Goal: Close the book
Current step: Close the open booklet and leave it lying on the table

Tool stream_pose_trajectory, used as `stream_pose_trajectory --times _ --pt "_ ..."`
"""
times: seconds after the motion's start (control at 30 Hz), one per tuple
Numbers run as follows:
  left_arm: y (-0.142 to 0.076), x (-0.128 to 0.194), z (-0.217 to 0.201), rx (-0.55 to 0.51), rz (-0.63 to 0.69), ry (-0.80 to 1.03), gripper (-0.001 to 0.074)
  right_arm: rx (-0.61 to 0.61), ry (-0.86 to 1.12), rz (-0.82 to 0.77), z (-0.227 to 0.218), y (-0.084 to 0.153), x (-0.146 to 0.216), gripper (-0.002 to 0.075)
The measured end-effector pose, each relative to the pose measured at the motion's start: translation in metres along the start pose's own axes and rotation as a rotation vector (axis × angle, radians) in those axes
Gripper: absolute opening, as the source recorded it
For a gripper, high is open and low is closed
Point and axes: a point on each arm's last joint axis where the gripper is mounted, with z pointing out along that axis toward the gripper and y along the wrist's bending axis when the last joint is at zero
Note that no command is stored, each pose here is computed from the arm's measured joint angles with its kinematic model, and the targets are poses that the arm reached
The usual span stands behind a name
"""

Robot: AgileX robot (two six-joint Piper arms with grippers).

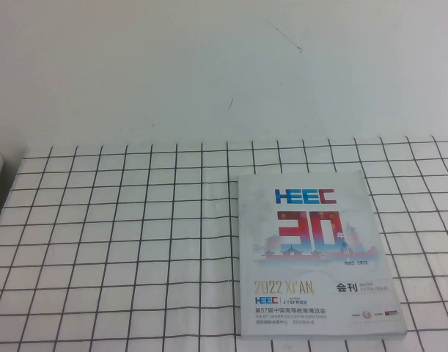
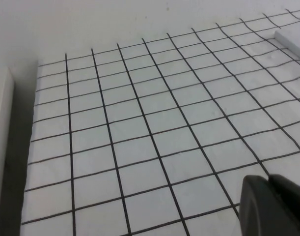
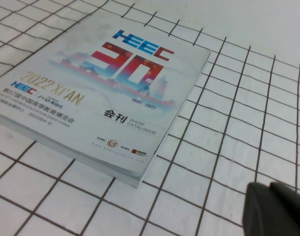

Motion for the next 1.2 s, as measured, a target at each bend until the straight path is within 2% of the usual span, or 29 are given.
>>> stream_pose_trajectory --times 0.13,0.3,0.47,0.8,1.2 --pt "0.0003 0.0 0.0 -0.003 -0.056 0.0 -0.0004 0.0 0.0 0.0 0.0 0.0 0.0 -0.0003" --pt "0.0004 0.0001 0.0 -0.005 -0.218 0.0 -0.0004 0.0 0.0 0.0 0.0 0.0 0.0 -0.0003" --pt "0.0005 0.0001 0.0 -0.006 -0.262 0.0 -0.0004 0.0 0.0 0.0 0.0 0.0 0.0 -0.0003" --pt "0.0056 0.0002 -0.0002 -0.099 -0.206 -0.006 -0.0004 0.0 0.0 0.0 0.0 0.0 0.0 -0.0003" --pt "0.0044 0.0002 -0.0001 -0.078 -0.142 -0.002 -0.0004 0.0 0.0 0.0 0.0 0.0 0.0 -0.0003"
